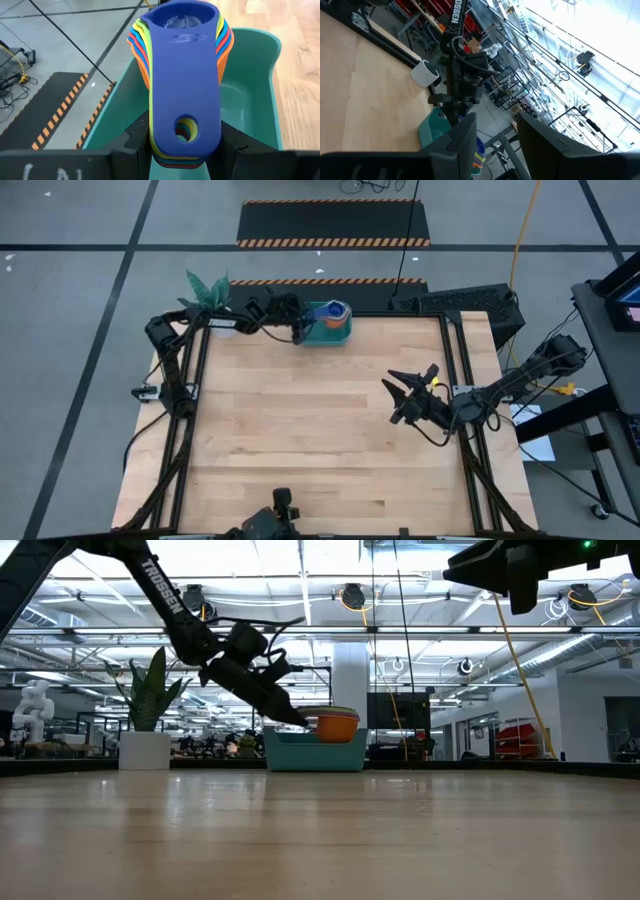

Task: Nest measuring cups in basket
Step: Put the stacked measuring cups into the bin

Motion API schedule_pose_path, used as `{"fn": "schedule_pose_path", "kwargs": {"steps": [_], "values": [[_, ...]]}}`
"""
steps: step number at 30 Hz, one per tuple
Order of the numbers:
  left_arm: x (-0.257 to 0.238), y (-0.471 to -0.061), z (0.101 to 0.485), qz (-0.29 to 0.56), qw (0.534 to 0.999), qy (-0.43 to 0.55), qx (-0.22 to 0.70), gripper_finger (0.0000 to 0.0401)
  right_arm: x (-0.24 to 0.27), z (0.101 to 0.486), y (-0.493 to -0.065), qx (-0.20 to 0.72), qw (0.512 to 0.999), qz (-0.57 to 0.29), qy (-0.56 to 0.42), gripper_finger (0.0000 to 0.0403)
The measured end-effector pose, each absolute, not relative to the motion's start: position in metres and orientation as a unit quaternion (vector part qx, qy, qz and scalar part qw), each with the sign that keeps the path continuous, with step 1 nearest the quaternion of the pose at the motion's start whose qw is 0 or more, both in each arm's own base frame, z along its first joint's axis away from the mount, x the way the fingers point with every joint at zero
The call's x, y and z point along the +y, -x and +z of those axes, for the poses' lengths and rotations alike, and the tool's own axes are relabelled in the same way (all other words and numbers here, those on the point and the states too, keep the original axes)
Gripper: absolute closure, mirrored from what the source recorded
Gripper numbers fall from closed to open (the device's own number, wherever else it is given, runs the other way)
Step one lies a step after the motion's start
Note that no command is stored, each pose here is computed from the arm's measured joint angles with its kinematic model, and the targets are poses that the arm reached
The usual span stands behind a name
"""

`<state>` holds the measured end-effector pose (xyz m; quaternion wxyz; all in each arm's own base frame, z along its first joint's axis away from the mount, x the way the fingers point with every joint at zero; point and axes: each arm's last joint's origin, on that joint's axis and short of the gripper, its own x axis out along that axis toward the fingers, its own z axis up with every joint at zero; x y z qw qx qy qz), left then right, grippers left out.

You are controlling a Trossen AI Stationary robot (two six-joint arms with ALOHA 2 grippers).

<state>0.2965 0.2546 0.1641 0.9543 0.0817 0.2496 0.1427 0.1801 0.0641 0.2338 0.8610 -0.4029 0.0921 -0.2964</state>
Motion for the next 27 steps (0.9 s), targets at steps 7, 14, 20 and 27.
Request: {"fn": "schedule_pose_path", "kwargs": {"steps": [7, 14, 20, 27], "values": [[0.2580, -0.2969, 0.1673, 0.134, 0.946, -0.051, 0.293, 0.0268, 0.0642, 0.2314, -0.1804, 0.102, 0.857, -0.293, 0.412, 0.0266], [0.2587, -0.2974, 0.1687, 0.133, 0.945, -0.051, 0.296, 0.0268, 0.0642, 0.2313, -0.1804, 0.102, 0.858, -0.293, 0.410, 0.0266], [0.2589, -0.2967, 0.1681, 0.134, 0.944, -0.045, 0.298, 0.0268, 0.0642, 0.2314, -0.1804, 0.099, 0.860, -0.293, 0.405, 0.0266], [0.2569, -0.3029, 0.1744, 0.133, 0.939, -0.035, 0.316, 0.0268, 0.0642, 0.2314, -0.1804, 0.099, 0.861, -0.293, 0.404, 0.0266]]}}
